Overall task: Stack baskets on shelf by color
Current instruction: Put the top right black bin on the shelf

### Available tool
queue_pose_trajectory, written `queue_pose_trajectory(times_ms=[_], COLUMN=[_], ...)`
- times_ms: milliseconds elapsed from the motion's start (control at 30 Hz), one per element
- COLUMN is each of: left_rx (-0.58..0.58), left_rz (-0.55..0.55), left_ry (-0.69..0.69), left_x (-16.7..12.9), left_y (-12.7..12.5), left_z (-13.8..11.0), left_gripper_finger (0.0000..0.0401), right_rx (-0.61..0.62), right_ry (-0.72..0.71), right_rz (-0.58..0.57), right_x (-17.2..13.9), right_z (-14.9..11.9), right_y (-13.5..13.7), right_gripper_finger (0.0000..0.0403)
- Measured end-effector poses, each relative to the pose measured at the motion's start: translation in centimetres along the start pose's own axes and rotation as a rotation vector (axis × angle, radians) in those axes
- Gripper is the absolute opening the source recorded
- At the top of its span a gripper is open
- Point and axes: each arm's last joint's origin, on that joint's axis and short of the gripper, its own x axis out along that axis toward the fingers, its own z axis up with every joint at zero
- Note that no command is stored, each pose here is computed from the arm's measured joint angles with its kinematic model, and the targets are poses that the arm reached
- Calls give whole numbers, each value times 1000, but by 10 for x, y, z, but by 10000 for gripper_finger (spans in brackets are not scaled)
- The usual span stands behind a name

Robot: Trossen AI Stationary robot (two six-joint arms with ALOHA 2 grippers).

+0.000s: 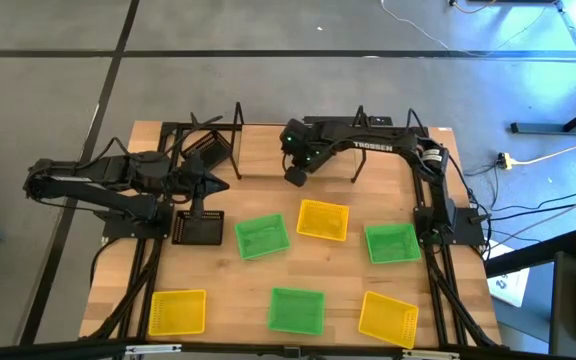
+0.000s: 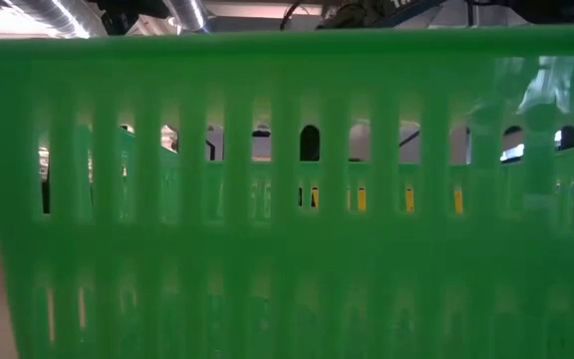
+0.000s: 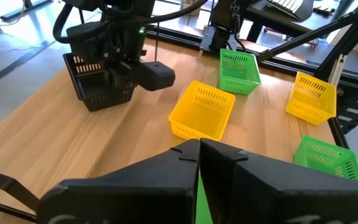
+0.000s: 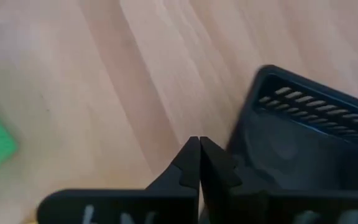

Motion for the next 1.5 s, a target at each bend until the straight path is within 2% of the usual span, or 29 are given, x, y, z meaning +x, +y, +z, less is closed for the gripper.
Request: queue_pose_trajectory(times_ms=[400, 467, 533, 667, 800, 933, 1033, 1233, 1500], left_rx=[0, 0, 0, 0, 0, -1, -5, -7, -7], left_rz=[0, 0, 0, 0, 0, 0, 0, 0, 0], left_ry=[0, 0, 0, 0, 0, 0, 0, 0, 0], left_x=[0, 0, 0, 0, 0, 0, 0, 0, 0], left_y=[0, 0, 0, 0, 0, 0, 0, 0, 0], left_z=[0, 0, 0, 0, 0, 0, 0, 0, 0], left_gripper_finger=[4, 4, 4, 4, 4, 4, 4, 4, 4], right_rx=[-2, -6, -10, -61, -58, -20, 34, 182, 146], right_ry=[155, 195, 213, 108, -58, -170, -180, -129, -106], right_rz=[-160, -160, -114, -5, -8, -150, -187, -62, -61], right_x=[-2, -2, -3, -7, -15, -22, -22, -6, 2], right_z=[-16, -20, -21, -11, 9, 23, 26, 23, 21], right_y=[-7, -7, -4, 7, 9, -7, -29, -68, -76], right_gripper_finger=[0, 0, 0, 0, 0, 0, 0, 0, 0])
